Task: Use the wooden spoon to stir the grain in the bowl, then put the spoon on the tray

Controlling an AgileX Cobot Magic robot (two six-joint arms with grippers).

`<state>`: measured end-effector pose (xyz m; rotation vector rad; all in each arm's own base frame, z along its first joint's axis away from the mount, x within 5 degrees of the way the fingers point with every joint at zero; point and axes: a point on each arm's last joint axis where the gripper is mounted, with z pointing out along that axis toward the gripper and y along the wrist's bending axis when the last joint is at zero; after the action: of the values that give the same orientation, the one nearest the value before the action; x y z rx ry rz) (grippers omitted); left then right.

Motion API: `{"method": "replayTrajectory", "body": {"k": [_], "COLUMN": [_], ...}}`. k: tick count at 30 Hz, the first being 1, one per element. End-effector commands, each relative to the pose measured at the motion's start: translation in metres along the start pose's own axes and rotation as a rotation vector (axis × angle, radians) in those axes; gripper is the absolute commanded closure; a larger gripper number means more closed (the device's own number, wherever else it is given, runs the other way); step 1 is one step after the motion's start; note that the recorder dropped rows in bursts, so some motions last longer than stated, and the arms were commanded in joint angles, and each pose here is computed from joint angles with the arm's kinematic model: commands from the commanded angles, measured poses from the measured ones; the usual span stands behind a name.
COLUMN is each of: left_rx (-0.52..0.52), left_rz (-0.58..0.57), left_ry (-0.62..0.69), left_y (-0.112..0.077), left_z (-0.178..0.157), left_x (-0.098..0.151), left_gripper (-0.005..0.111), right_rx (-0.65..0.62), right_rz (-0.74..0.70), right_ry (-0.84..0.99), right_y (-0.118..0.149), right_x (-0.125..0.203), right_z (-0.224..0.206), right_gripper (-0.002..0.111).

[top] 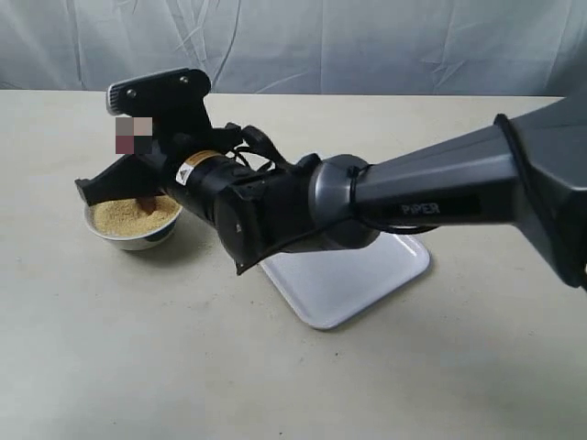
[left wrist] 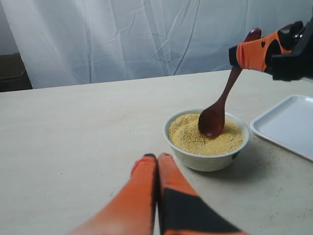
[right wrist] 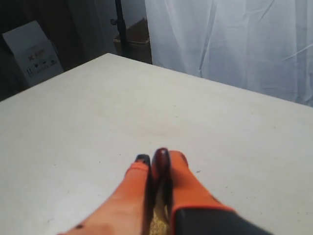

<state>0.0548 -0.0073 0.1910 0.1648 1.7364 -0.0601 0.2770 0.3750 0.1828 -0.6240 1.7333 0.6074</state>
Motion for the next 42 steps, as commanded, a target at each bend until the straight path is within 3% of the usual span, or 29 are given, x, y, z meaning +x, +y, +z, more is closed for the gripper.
{"method": "replayTrajectory", "body": {"k": [1, 7, 15, 20, 25, 36, 42], "left_rx": [0.0, 0.0, 0.0, 0.0, 0.0, 0.0, 0.0], "left_rz": [-0.004, -0.004, -0.004, -0.004, -0.004, -0.004, -0.004], "left_ry": [-0.006, -0.006, -0.006, -0.006, -0.006, -0.006, -0.006], "left_y": [0.0, 0.0, 0.0, 0.0, 0.0, 0.0, 0.0], "left_z": [0.0, 0.0, 0.0, 0.0, 0.0, 0.0, 0.0], "left_x": [0.001, 0.001, 0.001, 0.001, 0.001, 0.001, 0.001], "left_gripper": [0.107, 0.107, 0.107, 0.107, 0.107, 0.107, 0.107], "right_rx": [0.001, 0.036, 0.044, 0.019, -0.01, -0.034, -0.027], "right_rz": [0.007, -0.06, -0.071, 0.032, 0.005, -0.018, -0.015], "right_ry": [-0.062, -0.072, 0.001, 0.036, -0.012, -0.096, -0.019], "right_y": [-0.001, -0.005, -0.007, 0.004, 0.018, 0.021, 0.02], "right_x": [-0.026, -0.031, 0.001, 0.013, 0.007, -0.021, 0.007], "right_z": [-0.009, -0.011, 0.002, 0.003, 0.0, -0.011, 0.0], "right_gripper": [0.108, 0.108, 0.108, 0.108, 0.108, 0.108, 0.108]}}
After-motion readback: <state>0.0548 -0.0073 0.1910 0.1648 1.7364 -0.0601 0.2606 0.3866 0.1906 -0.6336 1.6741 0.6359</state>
